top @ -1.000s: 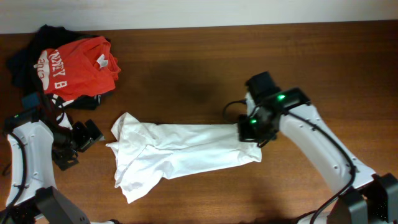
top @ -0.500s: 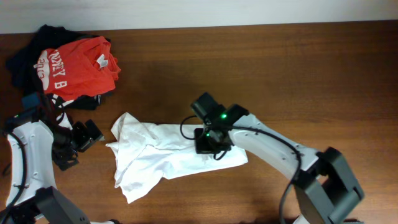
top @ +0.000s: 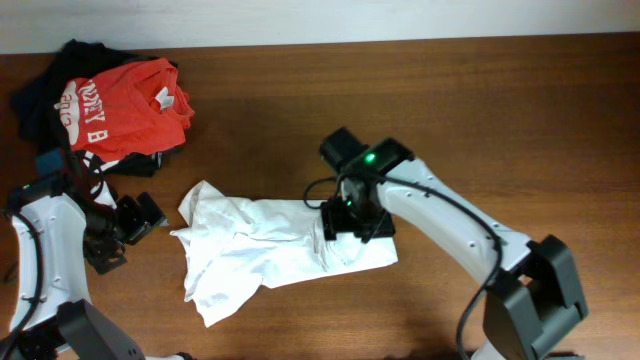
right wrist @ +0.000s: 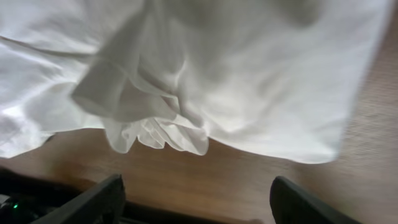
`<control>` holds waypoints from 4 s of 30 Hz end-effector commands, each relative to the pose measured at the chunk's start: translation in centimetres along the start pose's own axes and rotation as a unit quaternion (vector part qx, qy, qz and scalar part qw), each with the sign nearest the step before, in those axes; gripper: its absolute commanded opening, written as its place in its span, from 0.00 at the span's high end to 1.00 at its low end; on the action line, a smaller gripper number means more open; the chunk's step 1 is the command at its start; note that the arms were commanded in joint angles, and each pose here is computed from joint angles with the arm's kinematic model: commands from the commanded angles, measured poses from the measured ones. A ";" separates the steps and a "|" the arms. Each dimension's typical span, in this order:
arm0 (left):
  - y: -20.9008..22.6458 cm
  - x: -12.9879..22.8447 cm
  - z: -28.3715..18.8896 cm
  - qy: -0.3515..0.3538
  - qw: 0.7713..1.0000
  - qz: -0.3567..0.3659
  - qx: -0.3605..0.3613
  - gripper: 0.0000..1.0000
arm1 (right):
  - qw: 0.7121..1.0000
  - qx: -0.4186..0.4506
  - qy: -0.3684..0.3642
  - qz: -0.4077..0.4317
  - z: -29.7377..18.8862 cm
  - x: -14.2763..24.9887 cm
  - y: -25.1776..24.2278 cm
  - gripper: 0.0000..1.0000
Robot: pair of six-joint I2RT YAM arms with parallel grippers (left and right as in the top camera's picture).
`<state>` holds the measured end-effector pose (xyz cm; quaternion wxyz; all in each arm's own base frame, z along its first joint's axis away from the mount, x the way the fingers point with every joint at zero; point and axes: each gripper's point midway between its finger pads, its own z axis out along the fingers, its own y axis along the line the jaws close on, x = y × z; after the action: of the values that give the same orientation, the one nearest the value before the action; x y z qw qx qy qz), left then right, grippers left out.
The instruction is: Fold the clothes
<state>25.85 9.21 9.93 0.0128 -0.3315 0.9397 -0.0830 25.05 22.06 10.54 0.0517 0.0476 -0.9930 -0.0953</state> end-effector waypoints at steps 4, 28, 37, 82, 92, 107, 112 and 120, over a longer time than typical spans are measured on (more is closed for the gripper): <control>-0.4 -0.3 -0.6 -0.010 1.000 0.004 0.007 0.01 | 0.998 0.010 0.002 -0.064 -0.4 1.2 0.6 0.96; -0.3 -0.2 -0.6 -0.008 1.000 0.004 0.006 0.01 | 0.996 -0.032 -0.076 -0.031 5.7 -1.7 2.9 0.96; -0.2 -0.2 -0.6 -0.009 1.000 0.004 0.002 0.01 | 0.989 -0.077 -0.123 -0.029 6.6 -6.2 4.6 0.91; -0.2 -0.2 -0.6 -0.009 1.000 0.004 0.002 0.01 | 0.989 -0.117 -0.004 -0.087 7.6 -4.1 5.2 0.89; -0.1 -0.1 -0.3 -0.006 1.000 0.003 0.002 0.01 | 0.987 -0.123 -0.039 -0.099 9.1 -8.4 4.7 0.94; -0.2 0.1 1.4 -0.007 1.000 0.004 0.012 0.01 | 0.996 -0.014 0.084 -0.036 -1.8 -4.6 -5.6 0.96; -0.1 0.1 1.4 -0.007 1.000 0.004 0.012 0.01 | 0.992 -0.006 0.120 -0.028 1.8 -2.8 -6.7 0.96; -0.2 0.1 1.4 -0.008 1.000 0.004 0.012 0.01 | 0.995 -0.020 0.095 0.001 9.2 -2.3 -8.2 0.96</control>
<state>26.02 9.08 8.43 0.0208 -0.3307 0.9394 -0.0879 27.36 16.34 0.43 0.1506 0.0765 -0.9788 -0.1161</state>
